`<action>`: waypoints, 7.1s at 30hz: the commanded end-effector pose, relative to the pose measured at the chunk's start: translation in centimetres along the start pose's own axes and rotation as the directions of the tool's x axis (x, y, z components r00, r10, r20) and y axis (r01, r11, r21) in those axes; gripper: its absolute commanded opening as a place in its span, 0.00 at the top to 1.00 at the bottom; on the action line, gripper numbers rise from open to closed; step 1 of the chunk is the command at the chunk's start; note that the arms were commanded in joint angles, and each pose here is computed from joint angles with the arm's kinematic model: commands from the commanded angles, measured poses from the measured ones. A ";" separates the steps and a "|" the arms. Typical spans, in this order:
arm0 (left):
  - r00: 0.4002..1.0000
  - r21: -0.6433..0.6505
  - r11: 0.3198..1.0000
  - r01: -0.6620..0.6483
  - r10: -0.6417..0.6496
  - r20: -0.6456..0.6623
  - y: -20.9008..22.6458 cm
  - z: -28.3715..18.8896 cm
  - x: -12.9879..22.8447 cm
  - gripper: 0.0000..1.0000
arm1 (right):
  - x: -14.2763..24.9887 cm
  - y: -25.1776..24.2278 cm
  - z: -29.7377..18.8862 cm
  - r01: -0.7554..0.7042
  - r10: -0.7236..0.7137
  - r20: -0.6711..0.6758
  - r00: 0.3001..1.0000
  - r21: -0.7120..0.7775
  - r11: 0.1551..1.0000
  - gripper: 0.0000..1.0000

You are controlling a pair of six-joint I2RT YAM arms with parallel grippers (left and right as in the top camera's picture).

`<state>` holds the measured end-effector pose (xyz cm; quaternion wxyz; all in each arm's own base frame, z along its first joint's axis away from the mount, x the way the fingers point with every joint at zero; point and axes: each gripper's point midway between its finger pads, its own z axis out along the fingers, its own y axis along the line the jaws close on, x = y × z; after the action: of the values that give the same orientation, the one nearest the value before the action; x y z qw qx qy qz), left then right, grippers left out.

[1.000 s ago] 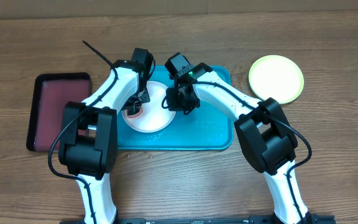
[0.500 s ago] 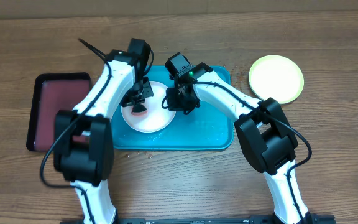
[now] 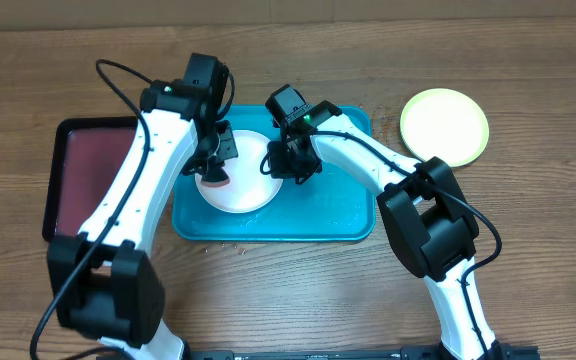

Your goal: Clean dirty plates on tray and stack at the side

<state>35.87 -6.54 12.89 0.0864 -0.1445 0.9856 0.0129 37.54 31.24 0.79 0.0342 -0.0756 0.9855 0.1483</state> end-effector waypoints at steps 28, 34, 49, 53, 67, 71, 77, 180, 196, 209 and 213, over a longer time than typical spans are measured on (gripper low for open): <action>0.962 -0.023 0.963 0.269 -0.270 -0.038 11.5 -0.2 -1.0 0.96 | -2.7 -0.7 -13.3 0.100 -0.303 0.343 0.889 0.500 0.860 0.96; 0.959 -0.032 0.961 0.276 -0.277 -0.053 12.3 0.3 -0.6 0.96 | -2.2 2.1 -17.7 0.217 -0.540 0.338 0.771 0.658 0.721 0.96; 0.959 -0.036 0.961 0.276 -0.277 -0.064 12.3 0.5 -0.3 0.96 | -2.0 3.9 -23.8 0.127 -0.755 0.214 0.619 0.922 0.365 0.96; 0.959 -0.036 0.961 0.275 -0.277 -0.064 12.3 0.5 -0.2 0.96 | -2.0 3.8 -24.1 0.109 -0.755 0.217 0.618 0.928 0.357 0.96; 0.958 -0.038 0.961 0.275 -0.277 -0.071 12.3 0.5 -0.1 0.96 | -1.9 4.5 -23.9 0.111 -0.759 0.234 0.608 0.921 0.373 0.96; 0.958 -0.038 0.961 0.275 -0.277 -0.071 12.3 0.5 -0.1 0.96 | -1.6 5.5 -20.7 0.230 -0.725 0.285 0.627 0.822 0.522 0.96; 0.957 -0.014 0.961 0.277 -0.277 -0.081 11.9 0.5 0.0 0.96 | -2.8 3.9 -20.0 0.247 -0.688 0.298 0.662 0.780 0.575 0.96; 0.965 -0.007 0.969 0.248 -0.247 -0.084 11.8 0.5 0.0 0.96 | -3.5 -39.2 -19.5 -0.643 0.584 0.350 0.732 0.071 0.763 0.95; 0.969 -0.006 0.972 0.234 -0.233 -0.082 11.8 0.5 0.0 0.96 | -2.3 -37.4 -21.0 -0.653 0.609 0.318 0.726 0.043 0.756 0.72; 0.942 0.004 0.942 0.336 -0.336 -0.017 13.9 0.7 -1.9 0.96 | -4.3 -23.8 -27.3 -0.304 0.338 0.380 0.861 -0.147 0.941 0.31; 0.923 -0.004 0.924 0.383 -0.384 -0.012 15.7 0.8 -2.2 0.96 | -4.7 -22.8 -25.8 -0.274 0.255 0.389 0.885 -0.009 0.962 0.24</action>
<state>33.87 8.05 12.15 0.0758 -0.3141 0.9464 -0.0019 44.40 2.08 19.85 0.2037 0.1197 0.9541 0.1838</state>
